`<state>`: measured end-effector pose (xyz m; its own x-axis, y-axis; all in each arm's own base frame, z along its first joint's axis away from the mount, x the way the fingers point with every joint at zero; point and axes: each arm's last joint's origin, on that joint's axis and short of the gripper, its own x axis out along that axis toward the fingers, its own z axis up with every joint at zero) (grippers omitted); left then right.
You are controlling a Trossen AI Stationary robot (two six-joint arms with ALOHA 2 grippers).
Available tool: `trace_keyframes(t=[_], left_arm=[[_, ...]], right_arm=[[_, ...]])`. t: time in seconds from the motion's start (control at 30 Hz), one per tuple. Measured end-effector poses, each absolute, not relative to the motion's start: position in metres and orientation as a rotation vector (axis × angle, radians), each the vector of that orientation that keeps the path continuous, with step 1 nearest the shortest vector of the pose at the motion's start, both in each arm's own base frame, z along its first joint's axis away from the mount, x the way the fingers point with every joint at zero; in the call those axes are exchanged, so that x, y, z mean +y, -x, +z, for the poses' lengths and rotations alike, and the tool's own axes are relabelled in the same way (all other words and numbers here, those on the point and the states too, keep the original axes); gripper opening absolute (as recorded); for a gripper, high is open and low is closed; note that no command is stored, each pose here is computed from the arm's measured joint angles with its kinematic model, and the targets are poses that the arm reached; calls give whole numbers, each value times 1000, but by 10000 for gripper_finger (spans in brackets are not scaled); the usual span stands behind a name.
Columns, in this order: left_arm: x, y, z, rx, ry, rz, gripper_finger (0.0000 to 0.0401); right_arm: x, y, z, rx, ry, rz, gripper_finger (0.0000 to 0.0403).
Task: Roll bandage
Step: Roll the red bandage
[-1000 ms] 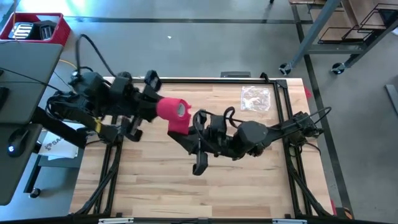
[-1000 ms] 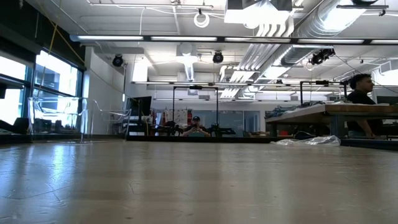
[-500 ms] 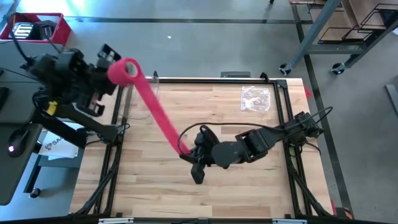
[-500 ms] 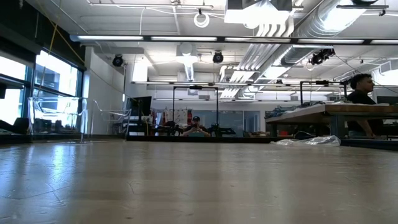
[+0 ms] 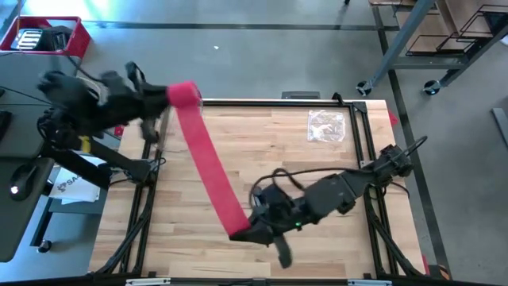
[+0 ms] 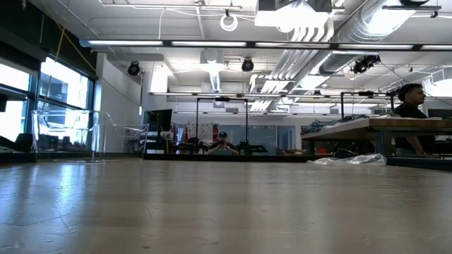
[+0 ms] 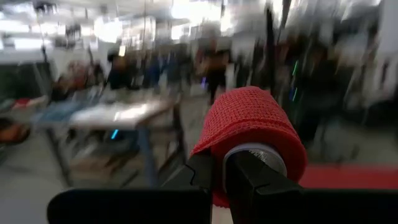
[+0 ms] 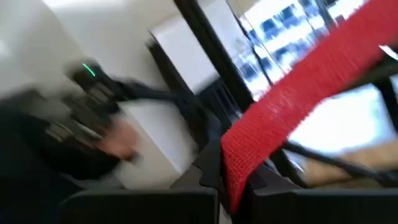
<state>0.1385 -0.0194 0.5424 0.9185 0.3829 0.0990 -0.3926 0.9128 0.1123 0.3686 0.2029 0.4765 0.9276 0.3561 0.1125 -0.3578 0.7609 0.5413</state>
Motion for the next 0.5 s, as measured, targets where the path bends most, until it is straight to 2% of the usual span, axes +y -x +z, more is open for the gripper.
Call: trace_keyframes(t=[0.2,0.5], left_arm=[[-17,-152,516,153,-148,440,14],[-23,-183,481,297,-158,374,14]], right_arm=[[203,-342,506,-162,-590,374,0],[204,-306,534,-269,-516,383,0]])
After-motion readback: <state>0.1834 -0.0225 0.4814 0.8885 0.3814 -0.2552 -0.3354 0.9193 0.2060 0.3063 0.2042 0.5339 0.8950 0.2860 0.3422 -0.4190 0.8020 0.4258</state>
